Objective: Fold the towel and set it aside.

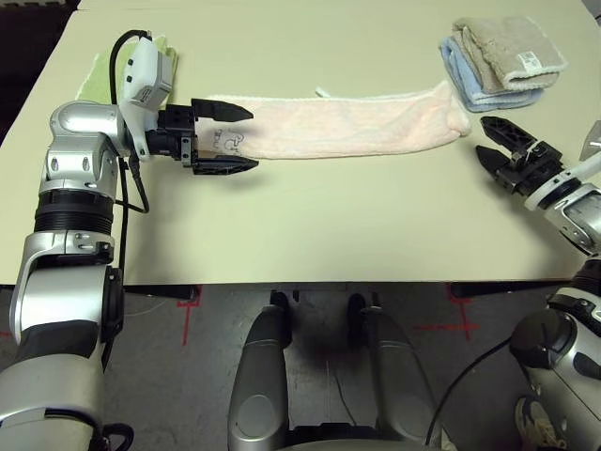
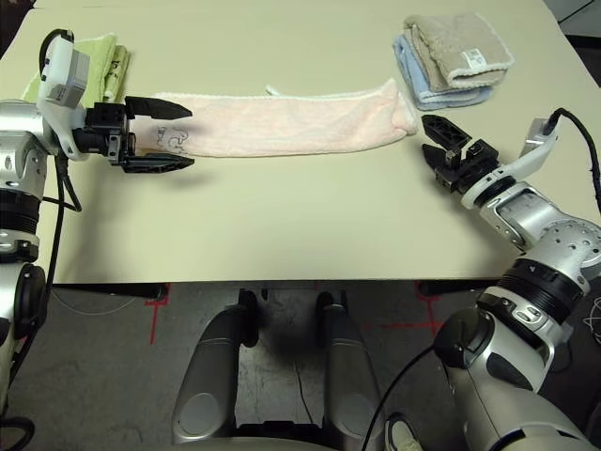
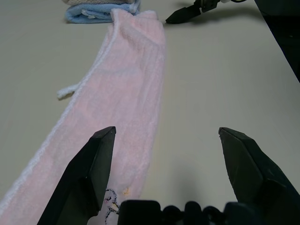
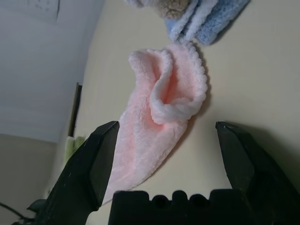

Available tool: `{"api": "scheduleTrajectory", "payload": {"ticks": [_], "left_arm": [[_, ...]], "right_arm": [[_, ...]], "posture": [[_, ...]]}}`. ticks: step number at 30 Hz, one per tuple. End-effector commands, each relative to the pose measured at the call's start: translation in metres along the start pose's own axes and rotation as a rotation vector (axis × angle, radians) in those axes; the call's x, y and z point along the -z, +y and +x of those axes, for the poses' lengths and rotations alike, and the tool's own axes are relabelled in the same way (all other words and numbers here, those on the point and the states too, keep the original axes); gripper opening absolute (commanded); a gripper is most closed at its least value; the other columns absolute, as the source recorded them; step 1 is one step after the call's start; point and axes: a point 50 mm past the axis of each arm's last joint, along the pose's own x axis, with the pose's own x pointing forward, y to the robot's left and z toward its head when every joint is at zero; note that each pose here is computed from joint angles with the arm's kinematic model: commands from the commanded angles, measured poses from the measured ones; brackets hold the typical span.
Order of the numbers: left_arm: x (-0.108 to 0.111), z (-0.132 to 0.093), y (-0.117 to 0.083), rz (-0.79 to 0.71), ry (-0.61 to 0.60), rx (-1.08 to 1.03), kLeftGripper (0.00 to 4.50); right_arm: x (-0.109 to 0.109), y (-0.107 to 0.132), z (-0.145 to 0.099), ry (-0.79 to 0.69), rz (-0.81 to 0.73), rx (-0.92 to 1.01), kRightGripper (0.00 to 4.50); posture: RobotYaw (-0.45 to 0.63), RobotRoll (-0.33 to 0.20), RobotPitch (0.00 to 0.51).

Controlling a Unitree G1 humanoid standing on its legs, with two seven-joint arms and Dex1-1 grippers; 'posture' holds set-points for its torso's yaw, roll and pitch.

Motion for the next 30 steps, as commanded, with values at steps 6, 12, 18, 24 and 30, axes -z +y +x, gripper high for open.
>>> {"api": "scheduleTrajectory", "payload": {"ticks": [6, 12, 18, 24, 30], "left_arm": [[0.001, -0.003, -0.005, 0.001, 0.001, 0.003, 4.45], [0.003, -0.001, -0.005, -0.007, -0.002, -0.004, 4.45], [0.002, -0.001, -0.005, -0.006, -0.001, -0.007, 4.45], [0.002, -0.003, -0.004, -0.006, 0.005, -0.013, 4.50], [0.002, -0.004, -0.004, -0.009, 0.011, -0.017, 4.50]], "right_arm": [[-0.012, 0.001, -0.012, 0.171, -0.692, -0.057, 4.50], [-0.033, 0.003, 0.004, 0.099, -0.875, -0.086, 4.50], [-0.031, -0.006, 0.020, 0.189, -1.003, -0.055, 4.50], [-0.026, -0.012, 0.031, 0.255, -1.079, -0.040, 3.53], [-0.026, -0.008, 0.038, 0.268, -1.111, -0.082, 1.30]], "posture": [[0.05, 0.000, 0.336], [0.05, 0.000, 0.336], [0.06, 0.000, 0.340], [0.06, 0.000, 0.342], [0.06, 0.000, 0.342]]}}
